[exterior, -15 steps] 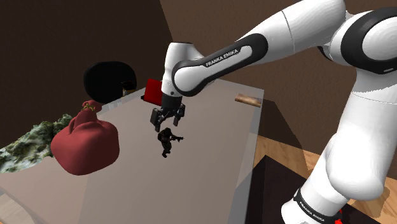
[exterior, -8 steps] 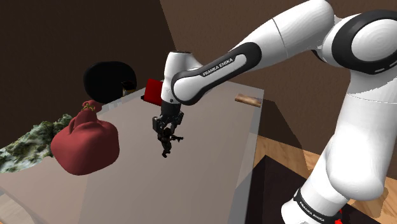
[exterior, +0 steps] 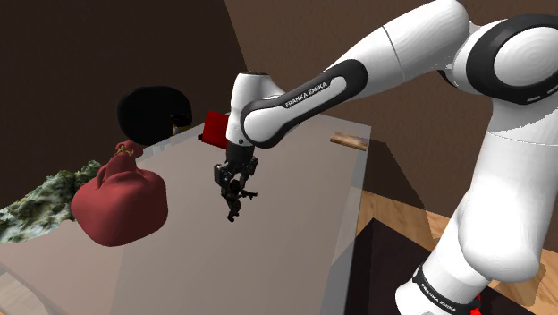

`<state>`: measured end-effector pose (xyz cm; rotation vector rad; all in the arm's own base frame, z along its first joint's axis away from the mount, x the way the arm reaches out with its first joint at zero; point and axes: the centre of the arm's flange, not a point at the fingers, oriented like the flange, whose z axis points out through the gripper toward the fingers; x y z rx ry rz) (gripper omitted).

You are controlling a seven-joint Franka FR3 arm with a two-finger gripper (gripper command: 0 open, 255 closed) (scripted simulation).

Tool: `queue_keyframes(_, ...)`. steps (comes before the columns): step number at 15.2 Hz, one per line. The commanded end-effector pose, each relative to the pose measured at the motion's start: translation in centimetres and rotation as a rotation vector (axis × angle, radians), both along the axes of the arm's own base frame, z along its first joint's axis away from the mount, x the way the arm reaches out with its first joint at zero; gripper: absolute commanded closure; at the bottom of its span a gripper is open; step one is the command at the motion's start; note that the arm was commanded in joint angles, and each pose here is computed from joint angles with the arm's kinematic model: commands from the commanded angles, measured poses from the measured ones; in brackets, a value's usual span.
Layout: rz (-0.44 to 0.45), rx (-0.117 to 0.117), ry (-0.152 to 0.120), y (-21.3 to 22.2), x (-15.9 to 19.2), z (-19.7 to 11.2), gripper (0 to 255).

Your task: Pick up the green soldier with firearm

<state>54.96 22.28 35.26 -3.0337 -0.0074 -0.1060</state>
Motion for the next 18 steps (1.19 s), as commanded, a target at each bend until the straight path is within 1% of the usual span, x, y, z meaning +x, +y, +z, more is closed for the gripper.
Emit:
queue_keyframes(1,0.0,-0.001,0.002,-0.1,0.0,0.0,255)
queue_keyframes(16,0.0,-0.001,0.002,-0.1,0.0,7.9,255)
queue_keyframes(18,0.0,-0.001,0.002,-0.1,0.0,8.0,255)
